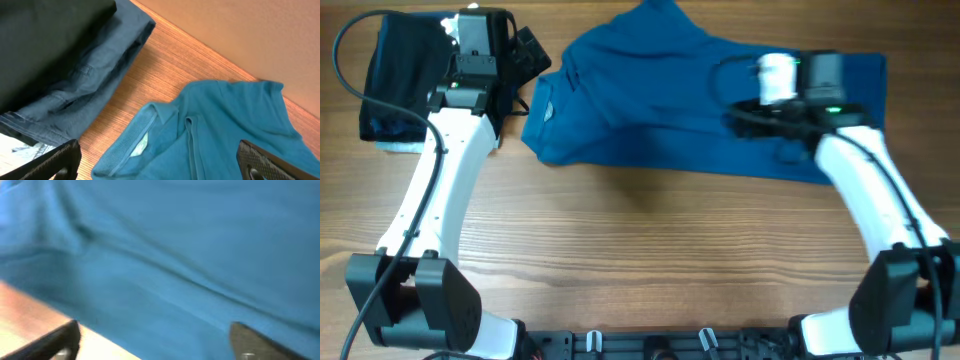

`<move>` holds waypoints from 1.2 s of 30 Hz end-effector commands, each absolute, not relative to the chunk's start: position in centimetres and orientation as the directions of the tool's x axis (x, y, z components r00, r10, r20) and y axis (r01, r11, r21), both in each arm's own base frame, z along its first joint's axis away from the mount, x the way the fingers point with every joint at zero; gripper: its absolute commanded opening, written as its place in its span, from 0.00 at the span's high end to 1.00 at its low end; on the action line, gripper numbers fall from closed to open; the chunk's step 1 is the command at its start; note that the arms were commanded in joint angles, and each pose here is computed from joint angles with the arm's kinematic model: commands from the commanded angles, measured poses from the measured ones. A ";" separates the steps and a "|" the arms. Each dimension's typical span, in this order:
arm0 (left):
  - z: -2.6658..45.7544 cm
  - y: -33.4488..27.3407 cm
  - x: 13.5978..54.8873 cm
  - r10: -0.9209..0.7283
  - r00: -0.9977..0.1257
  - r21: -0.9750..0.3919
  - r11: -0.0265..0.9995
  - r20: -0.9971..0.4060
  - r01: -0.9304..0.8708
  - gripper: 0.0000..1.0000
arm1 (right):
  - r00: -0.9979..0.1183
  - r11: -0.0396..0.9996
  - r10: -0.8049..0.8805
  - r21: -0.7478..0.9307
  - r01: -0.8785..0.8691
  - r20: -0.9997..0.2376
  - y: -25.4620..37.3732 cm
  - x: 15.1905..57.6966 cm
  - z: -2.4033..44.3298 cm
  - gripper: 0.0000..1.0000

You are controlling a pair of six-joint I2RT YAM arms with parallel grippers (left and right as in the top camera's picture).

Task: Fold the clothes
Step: 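Release the hem and move the right gripper to the shirt's center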

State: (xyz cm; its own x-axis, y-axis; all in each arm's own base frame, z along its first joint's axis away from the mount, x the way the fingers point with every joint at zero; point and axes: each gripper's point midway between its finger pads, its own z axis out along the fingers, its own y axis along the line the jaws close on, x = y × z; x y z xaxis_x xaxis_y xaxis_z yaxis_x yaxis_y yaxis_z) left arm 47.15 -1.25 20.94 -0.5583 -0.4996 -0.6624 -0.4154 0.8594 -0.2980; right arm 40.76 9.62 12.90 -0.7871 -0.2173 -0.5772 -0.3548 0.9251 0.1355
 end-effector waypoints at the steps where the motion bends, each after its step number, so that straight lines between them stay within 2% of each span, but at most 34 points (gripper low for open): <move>1: 20.4 -1.3 47.3 -0.512 -0.565 -0.308 0.853 -0.646 -0.420 0.00 | -0.711 0.852 -0.306 0.152 -0.501 -0.633 14.9 40.6 13.7 0.07; 3: 20.4 -1.3 47.3 -0.512 -0.565 -0.309 0.853 -0.647 -0.420 0.00 | -0.619 0.792 -0.411 0.074 -0.606 -0.669 17.5 40.7 13.9 0.23; 6: 20.4 -1.3 47.3 -0.512 -0.565 -0.308 0.853 -0.646 -0.420 0.00 | -0.522 0.748 -0.529 -0.076 -0.660 -0.669 20.2 41.7 12.2 0.35; 8: 20.4 -1.3 47.3 -0.512 -0.565 -0.308 0.853 -0.646 -0.420 0.00 | -0.432 0.677 -0.642 -0.205 -0.707 -0.634 21.7 42.6 10.0 0.10; 9: 20.4 -1.3 47.3 -0.512 -0.565 -0.308 0.853 -0.646 -0.420 0.00 | -0.400 0.650 -0.686 -0.266 -0.712 -0.607 22.0 43.0 9.0 0.09; 11: 20.4 -1.3 47.3 -0.512 -0.565 -0.308 0.853 -0.646 -0.420 0.00 | -0.337 0.578 -0.782 -0.407 -0.708 -0.524 22.4 44.2 6.3 0.09; 14: 20.4 -1.3 47.3 -0.512 -0.565 -0.308 0.853 -0.647 -0.421 0.00 | -0.306 0.525 -0.838 -0.514 -0.679 -0.452 22.5 45.4 3.8 0.09; 19: 20.4 -1.3 47.3 -0.512 -0.565 -0.308 0.853 -0.646 -0.420 0.00 | -0.281 0.529 -0.831 -0.524 -0.668 -0.481 23.2 46.1 3.7 0.10; 23: 20.4 -1.3 47.3 -0.512 -0.565 -0.308 0.853 -0.646 -0.420 0.00 | -0.270 0.537 -0.823 -0.533 -0.653 -0.499 23.4 46.7 3.8 0.20; 25: 20.4 -1.3 47.3 -0.512 -0.565 -0.308 0.853 -0.646 -0.420 0.00 | -0.270 0.536 -0.824 -0.531 -0.656 -0.498 23.4 46.8 3.4 0.21; 29: 20.4 -1.3 47.3 -0.512 -0.565 -0.308 0.853 -0.646 -0.420 0.00 | -0.279 0.533 -0.827 -0.525 -0.663 -0.488 23.4 46.7 2.1 0.20; 32: 20.4 -1.3 47.3 -0.512 -0.565 -0.308 0.853 -0.647 -0.421 0.00 | -0.288 0.557 -0.810 -0.517 -0.650 -0.511 23.6 46.9 2.4 0.13; 36: 20.4 -1.3 47.3 -0.512 -0.565 -0.308 0.853 -0.646 -0.420 0.00 | -0.306 0.594 -0.779 -0.487 -0.640 -0.547 24.2 46.8 2.6 0.11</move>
